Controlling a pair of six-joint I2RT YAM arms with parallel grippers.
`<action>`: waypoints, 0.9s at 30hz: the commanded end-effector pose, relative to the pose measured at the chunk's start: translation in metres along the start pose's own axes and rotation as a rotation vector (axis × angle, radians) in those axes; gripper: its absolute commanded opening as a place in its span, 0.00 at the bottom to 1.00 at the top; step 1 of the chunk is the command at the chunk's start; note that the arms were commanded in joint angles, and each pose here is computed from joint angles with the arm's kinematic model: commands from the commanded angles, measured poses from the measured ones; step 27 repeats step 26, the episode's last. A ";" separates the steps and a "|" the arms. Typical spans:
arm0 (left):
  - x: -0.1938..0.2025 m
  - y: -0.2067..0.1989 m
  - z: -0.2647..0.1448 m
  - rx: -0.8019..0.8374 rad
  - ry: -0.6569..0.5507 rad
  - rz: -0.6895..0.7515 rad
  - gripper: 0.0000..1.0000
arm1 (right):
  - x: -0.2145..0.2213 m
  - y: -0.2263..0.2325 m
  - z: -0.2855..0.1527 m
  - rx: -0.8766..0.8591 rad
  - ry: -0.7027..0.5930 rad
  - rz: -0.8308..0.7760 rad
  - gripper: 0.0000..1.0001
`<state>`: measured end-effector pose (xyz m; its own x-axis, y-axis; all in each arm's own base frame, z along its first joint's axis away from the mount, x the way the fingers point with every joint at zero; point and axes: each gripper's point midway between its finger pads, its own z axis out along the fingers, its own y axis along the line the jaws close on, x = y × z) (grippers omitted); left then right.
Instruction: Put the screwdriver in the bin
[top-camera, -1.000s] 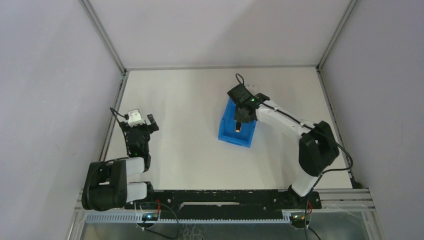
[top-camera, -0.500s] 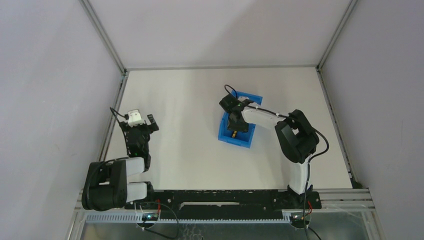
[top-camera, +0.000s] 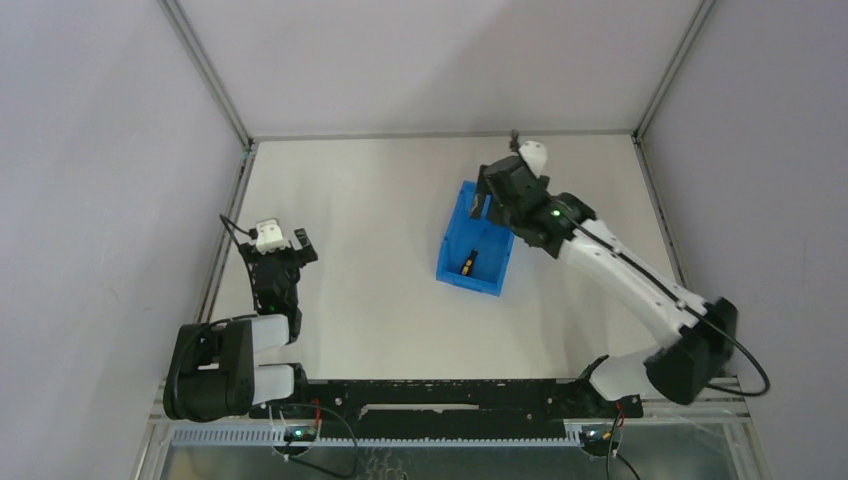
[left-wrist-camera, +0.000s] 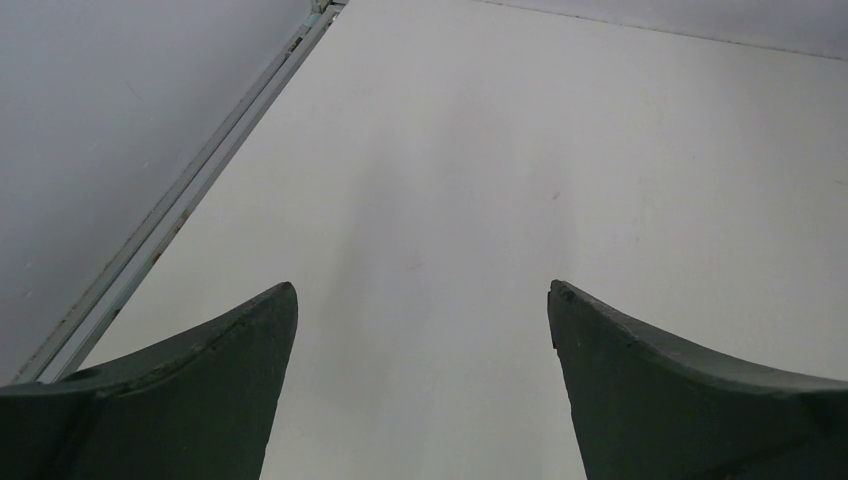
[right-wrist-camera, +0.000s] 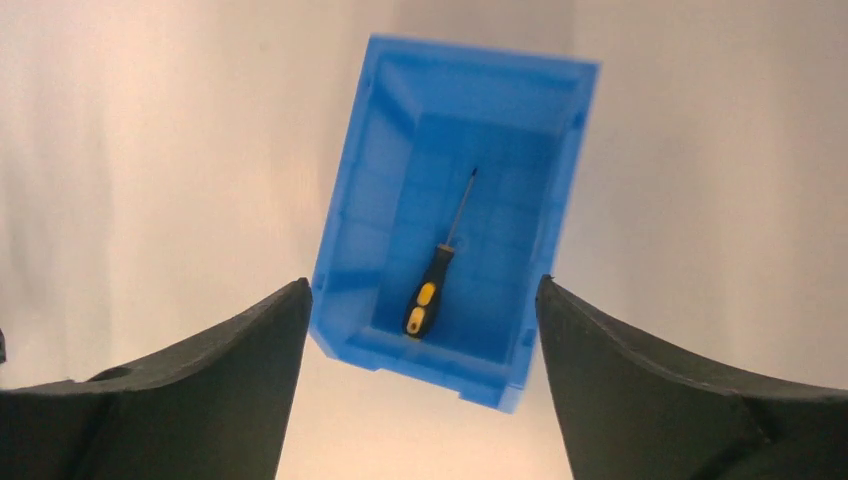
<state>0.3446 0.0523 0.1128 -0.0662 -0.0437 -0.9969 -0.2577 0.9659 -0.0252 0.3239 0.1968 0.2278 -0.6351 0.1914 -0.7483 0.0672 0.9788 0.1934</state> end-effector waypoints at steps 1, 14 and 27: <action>-0.023 -0.003 0.007 0.005 -0.069 0.005 1.00 | -0.018 -0.053 -0.017 0.136 -0.102 -0.036 0.97; -0.023 -0.003 0.007 0.004 -0.069 0.005 1.00 | -0.031 -0.198 -0.046 0.237 -0.193 0.184 1.00; -0.023 -0.003 0.007 0.004 -0.068 0.005 1.00 | -0.016 -0.200 -0.048 0.190 -0.266 0.261 0.94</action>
